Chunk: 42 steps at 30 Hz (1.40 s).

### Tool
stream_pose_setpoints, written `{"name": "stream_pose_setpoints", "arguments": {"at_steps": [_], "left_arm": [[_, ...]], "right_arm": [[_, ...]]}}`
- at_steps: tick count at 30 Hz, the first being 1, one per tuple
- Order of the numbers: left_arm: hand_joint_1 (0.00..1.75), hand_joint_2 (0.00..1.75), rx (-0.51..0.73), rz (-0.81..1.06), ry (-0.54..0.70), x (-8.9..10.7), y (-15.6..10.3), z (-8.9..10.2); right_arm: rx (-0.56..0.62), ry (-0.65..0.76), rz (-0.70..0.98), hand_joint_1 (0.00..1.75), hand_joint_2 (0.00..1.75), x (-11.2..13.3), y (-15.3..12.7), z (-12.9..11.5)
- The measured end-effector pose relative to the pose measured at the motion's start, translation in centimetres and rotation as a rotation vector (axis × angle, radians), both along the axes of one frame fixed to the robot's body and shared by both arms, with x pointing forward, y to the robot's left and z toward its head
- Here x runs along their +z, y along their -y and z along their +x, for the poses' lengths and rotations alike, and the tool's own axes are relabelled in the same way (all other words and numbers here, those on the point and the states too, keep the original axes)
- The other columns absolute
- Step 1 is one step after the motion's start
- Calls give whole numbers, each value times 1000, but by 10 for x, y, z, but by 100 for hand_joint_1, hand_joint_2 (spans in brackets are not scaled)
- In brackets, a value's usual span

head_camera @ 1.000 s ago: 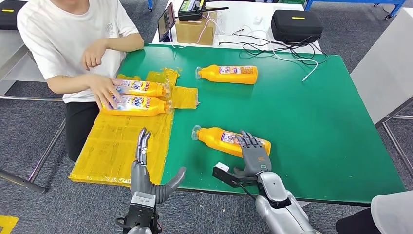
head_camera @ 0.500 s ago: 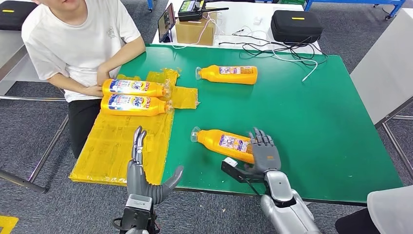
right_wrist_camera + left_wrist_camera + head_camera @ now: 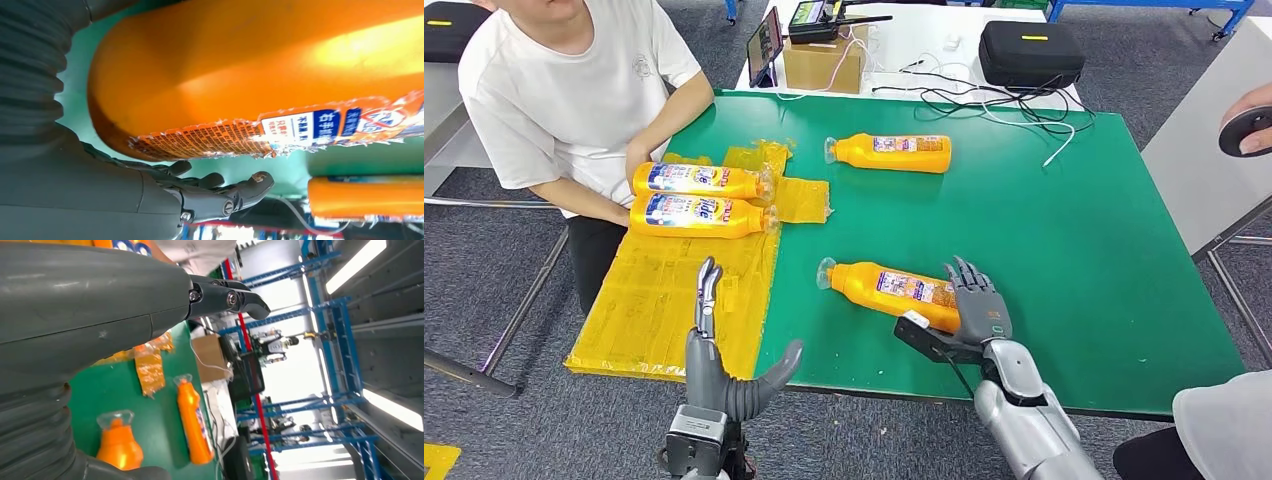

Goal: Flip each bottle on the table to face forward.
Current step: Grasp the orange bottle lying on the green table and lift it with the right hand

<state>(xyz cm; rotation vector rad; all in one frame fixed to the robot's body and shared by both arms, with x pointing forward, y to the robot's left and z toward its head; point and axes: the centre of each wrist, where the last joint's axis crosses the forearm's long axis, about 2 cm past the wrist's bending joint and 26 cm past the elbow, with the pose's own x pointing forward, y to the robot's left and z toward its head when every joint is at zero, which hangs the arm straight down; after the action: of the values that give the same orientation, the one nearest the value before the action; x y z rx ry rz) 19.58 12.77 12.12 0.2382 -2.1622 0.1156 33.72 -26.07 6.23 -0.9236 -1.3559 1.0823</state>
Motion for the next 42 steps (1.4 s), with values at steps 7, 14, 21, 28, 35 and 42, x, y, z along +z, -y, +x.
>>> {"name": "stream_pose_setpoints", "arguments": {"at_steps": [7,14,21,28,35,42], "left_arm": [[0,175,-66,-37,32,9,9,7],[0,175,-102,-132,6,12,13,14],[0,87,-86,-315,-133,6,10,25],[0,175,-37,-453,-322,-17,1,28],[0,175,-132,-526,-382,-36,-3,13],[0,175,-109,-473,-339,-47,-11,-4]], "right_arm": [[58,-55,-70,175,175,6,1,26],[102,-121,-119,175,175,12,-8,39],[206,-117,-110,175,175,10,-21,38],[253,40,34,175,175,-7,-26,17],[154,267,338,175,175,-18,-50,-14],[53,424,558,175,175,-11,-58,-23]]}}
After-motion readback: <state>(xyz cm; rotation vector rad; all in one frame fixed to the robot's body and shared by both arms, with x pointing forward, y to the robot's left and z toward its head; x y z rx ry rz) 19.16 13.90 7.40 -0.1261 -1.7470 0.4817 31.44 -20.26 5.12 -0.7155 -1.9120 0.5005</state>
